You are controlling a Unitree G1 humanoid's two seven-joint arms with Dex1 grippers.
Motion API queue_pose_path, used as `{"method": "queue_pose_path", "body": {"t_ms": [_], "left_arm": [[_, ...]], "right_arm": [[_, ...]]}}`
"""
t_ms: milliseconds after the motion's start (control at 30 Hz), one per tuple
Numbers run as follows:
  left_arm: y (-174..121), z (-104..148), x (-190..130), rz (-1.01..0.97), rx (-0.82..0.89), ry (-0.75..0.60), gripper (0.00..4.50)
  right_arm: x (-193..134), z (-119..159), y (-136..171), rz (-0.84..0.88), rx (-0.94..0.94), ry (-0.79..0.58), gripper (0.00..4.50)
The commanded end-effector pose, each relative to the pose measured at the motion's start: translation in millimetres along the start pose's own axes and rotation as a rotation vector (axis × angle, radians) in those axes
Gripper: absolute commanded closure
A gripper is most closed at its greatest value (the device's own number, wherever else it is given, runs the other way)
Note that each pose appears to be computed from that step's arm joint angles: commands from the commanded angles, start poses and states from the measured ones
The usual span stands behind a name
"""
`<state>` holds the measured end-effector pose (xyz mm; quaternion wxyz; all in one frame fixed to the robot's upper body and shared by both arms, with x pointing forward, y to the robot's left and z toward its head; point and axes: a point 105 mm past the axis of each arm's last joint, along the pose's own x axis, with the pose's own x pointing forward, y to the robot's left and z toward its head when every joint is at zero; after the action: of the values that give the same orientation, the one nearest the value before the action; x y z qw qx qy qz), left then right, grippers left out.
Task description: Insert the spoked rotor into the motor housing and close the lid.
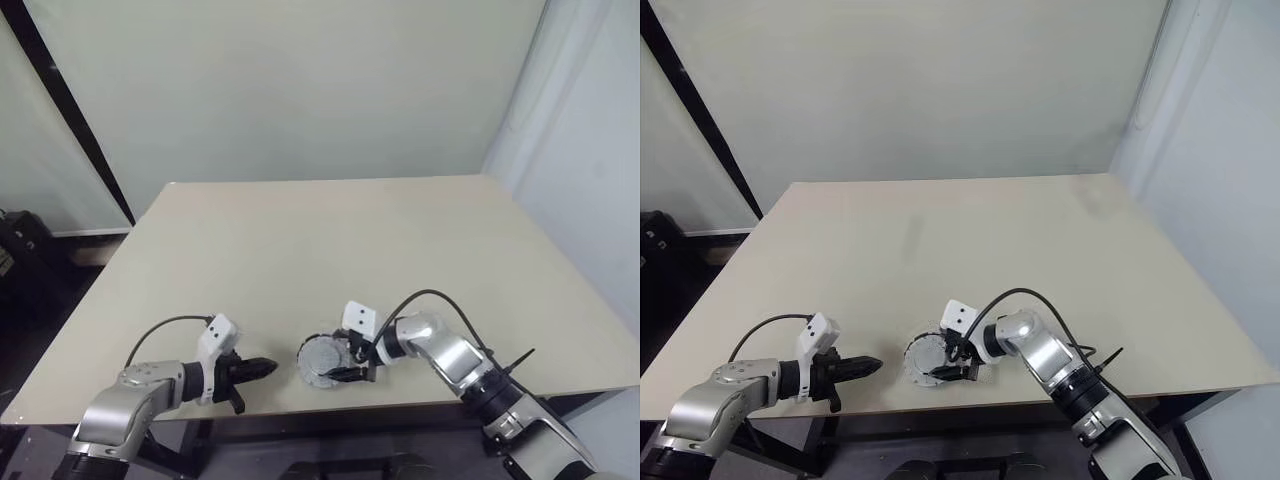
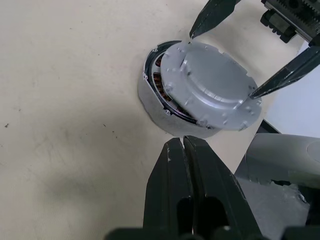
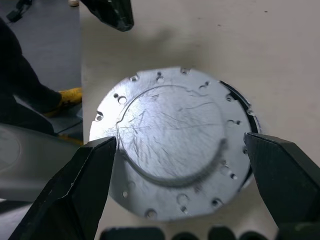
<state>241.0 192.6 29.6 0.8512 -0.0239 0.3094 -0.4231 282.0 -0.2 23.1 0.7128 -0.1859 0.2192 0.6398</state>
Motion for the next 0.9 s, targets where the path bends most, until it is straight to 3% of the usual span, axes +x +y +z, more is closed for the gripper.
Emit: {"method": "queue_pose_path", "body": {"t_ms": [33, 333, 467, 900], "left_arm": [[1, 10, -4, 0.013, 0.046, -0.02, 4.5], [2, 9, -3, 0.026, 0.053, -0.02, 4.5], [2, 8, -2, 0.029, 0.054, -0.017, 4.5], [1, 7, 2, 0.019, 0.057, -0.011, 4.5]], "right_arm": [[0, 12, -1, 0.003, -0.051, -0.022, 0.05], [5, 13, -3, -0.018, -0.043, -0.034, 0.05], [6, 16, -3, -0.033, -0.019, -0.06, 1.27], [12, 24, -5, -0.128, 0.021, -0.072, 1.29]]}}
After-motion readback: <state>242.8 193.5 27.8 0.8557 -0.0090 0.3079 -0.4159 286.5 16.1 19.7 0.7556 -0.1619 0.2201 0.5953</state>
